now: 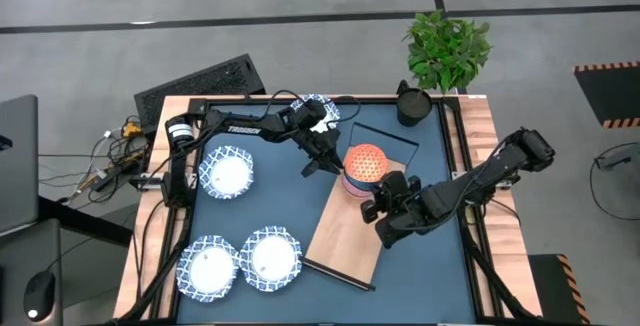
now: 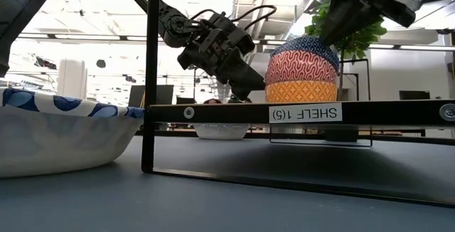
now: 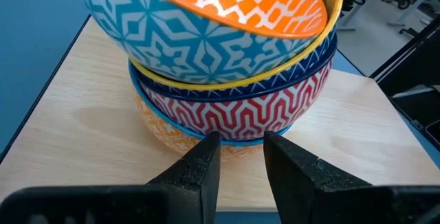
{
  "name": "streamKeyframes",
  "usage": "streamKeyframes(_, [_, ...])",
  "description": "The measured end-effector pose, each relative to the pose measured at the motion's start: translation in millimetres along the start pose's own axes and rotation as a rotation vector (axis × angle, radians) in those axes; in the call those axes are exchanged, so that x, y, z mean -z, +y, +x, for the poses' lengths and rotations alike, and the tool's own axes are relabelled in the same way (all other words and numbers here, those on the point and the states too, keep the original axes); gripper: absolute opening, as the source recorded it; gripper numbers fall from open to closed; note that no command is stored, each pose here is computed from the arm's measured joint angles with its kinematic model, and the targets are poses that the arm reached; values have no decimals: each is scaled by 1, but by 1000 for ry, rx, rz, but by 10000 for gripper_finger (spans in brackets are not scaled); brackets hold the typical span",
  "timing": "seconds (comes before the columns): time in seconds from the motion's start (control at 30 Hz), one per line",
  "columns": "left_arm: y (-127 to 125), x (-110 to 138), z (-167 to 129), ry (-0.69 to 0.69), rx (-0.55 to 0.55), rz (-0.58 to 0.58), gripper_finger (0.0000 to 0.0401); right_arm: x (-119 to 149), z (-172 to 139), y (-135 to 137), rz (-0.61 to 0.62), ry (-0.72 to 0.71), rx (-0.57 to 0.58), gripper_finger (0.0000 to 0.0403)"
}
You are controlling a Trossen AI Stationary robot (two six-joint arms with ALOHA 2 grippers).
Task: Place and stack bowls onto a shelf
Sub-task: Adjust the stacked bowls on the shelf
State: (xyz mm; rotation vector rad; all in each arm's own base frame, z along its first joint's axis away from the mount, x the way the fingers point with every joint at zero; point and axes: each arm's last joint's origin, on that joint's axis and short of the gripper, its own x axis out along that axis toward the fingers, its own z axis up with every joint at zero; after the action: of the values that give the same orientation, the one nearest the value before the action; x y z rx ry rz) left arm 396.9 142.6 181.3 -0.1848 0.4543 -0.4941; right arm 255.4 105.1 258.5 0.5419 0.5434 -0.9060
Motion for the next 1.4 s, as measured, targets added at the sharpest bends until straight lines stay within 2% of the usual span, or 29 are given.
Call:
streamKeyframes(0.77, [-7,-1,10,16,-39,9,98,4,5,1,-33,39,-20,79])
streamKeyframes(0.9, [-4,-3,5,10,-69,-19,98,5,4,1,-38,47,-21,79])
streamKeyframes(1.07, [-3,-7,-5,-4,-50,-62,98,4,4,1,-46,47,-26,79])
streamKeyframes(1.3, [-20,-27,-26,-1,-68,-43,98,5,4,1,-50,48,-25,79])
streamKeyframes(1.4, [-37,-38,-23,-4,-51,26,98,4,4,1,-48,48,-27,79])
